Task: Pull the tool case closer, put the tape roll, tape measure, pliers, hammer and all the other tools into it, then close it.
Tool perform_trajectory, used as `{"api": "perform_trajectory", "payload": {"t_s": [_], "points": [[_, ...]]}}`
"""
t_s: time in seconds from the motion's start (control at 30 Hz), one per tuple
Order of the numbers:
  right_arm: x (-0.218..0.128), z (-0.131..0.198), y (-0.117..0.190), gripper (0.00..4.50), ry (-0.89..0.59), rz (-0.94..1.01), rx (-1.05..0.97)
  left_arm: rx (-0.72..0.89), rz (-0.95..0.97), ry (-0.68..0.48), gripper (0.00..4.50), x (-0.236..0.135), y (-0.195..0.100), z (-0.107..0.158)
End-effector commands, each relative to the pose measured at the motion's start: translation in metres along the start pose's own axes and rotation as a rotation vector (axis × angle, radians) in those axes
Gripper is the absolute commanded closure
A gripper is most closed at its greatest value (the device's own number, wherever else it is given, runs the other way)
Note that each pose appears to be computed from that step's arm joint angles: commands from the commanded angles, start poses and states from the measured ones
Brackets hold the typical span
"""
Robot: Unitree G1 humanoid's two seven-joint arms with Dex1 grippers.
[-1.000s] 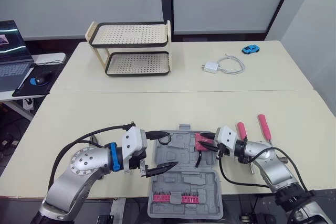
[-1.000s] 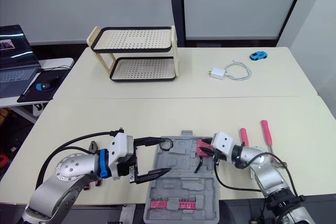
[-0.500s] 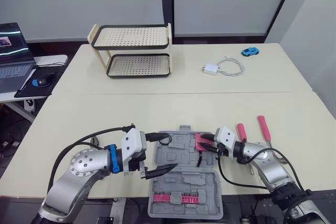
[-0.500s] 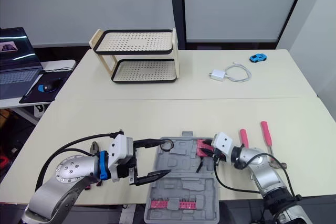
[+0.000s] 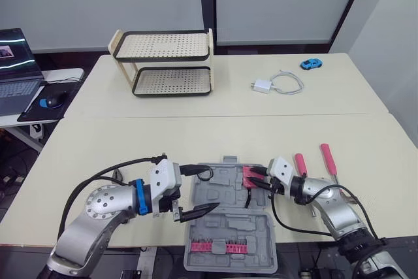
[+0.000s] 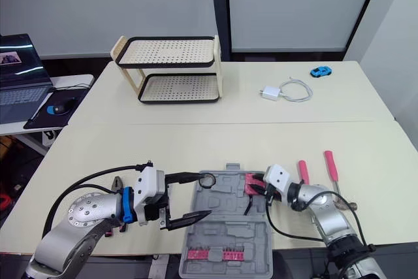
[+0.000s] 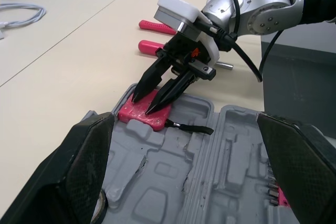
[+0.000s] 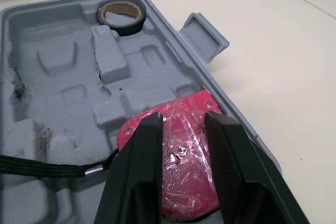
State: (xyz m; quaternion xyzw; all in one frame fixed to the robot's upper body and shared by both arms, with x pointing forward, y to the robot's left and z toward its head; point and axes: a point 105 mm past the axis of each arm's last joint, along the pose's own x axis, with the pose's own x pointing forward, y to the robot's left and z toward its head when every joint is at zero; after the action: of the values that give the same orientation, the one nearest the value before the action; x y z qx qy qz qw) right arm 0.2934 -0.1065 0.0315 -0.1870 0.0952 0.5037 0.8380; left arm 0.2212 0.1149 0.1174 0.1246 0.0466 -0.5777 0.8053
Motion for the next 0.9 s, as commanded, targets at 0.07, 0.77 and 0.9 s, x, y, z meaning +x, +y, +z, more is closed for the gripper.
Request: {"api": "perform_trajectory", "payload": {"t_s": [0.07, 0.77, 0.9], "points": [[-0.013, 0.039, -0.006, 2.62, -0.08, 0.017, -0.038, 0.015, 0.056, -0.012, 0.0, -0.017, 0.016, 0.009], [-0.222, 0.02, -0.078, 0.02, 0.165, -0.463, 0.068, -0.178, 0.796, 0.218, 0.0, -0.247, 0.088, -0.029], [-0.268, -0.019, -0.084, 0.02, 0.25, -0.612, 0.123, -0.263, 0.94, 0.296, 0.0, -0.297, 0.085, -0.058]]}}
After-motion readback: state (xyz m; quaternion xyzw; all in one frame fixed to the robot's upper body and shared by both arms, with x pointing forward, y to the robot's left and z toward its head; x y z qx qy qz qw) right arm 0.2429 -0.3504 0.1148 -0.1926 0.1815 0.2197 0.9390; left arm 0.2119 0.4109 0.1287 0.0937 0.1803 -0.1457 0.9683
